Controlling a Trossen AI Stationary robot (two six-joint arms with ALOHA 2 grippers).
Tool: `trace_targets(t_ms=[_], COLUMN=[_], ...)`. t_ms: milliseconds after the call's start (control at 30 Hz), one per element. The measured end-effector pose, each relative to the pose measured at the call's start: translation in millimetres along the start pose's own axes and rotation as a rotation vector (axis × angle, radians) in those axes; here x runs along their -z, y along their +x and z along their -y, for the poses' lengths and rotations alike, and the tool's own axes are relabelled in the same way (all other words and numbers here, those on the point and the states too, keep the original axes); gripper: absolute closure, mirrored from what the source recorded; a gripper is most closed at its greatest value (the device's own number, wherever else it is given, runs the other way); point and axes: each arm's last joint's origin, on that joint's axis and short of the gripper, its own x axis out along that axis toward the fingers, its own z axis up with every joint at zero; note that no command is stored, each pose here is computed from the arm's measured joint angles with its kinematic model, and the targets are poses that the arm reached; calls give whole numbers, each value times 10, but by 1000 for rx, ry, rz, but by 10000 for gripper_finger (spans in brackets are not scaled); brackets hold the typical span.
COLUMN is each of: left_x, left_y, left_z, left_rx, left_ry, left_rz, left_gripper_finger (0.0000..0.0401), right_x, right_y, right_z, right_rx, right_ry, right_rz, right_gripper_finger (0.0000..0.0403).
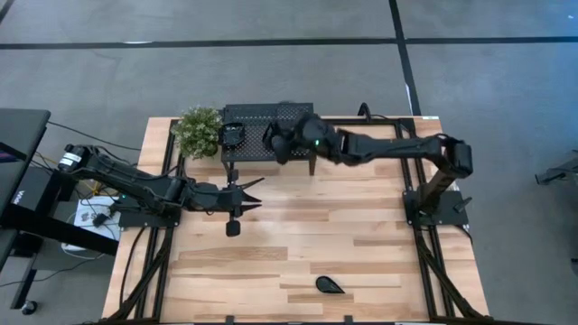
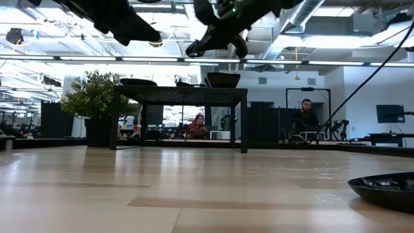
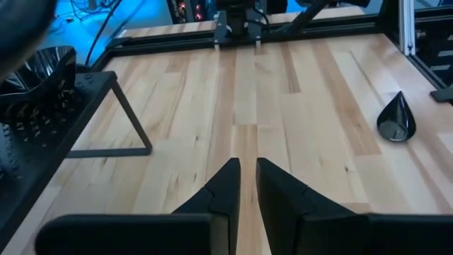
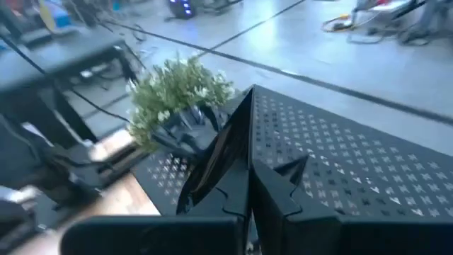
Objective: Pick & Place Mini shaped plates
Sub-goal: Stack the black drop-shaped plate on top of the black drop-shaped plate on the shelf
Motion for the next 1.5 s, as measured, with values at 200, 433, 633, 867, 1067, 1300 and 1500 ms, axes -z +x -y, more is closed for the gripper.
trace_targets(t_ms=[200, 433, 633, 867, 1067, 1300, 1500], left_x=[-2, -3, -4, -5, -6, -6, -5], left_y=[1, 2, 4, 5, 5, 5, 5], left_z=[-8, -11, -19, -20, -20, -20, -20], left_rx=[-24, -28, -31, -32, -32, -32, -32], left_ry=[-1, -1, -3, -4, -4, -5, -5], left_rz=[1, 2, 3, 5, 5, 5, 5], left_gripper_finger=[352, 352, 352, 352, 352, 352, 352], right_x=[7, 86, 48, 208, 169, 211, 294], right_y=[245, 428, 440, 575, 594, 676, 769], right_z=[215, 347, 393, 348, 418, 484, 504], right_rx=[-42, -41, -50, -58, -43, -97, -87], right_ry=[56, 58, 65, 57, 67, 77, 74], right_rz=[-22, -69, -68, -87, -71, -102, -106], right_gripper_finger=[401, 400, 400, 399, 399, 398, 383])
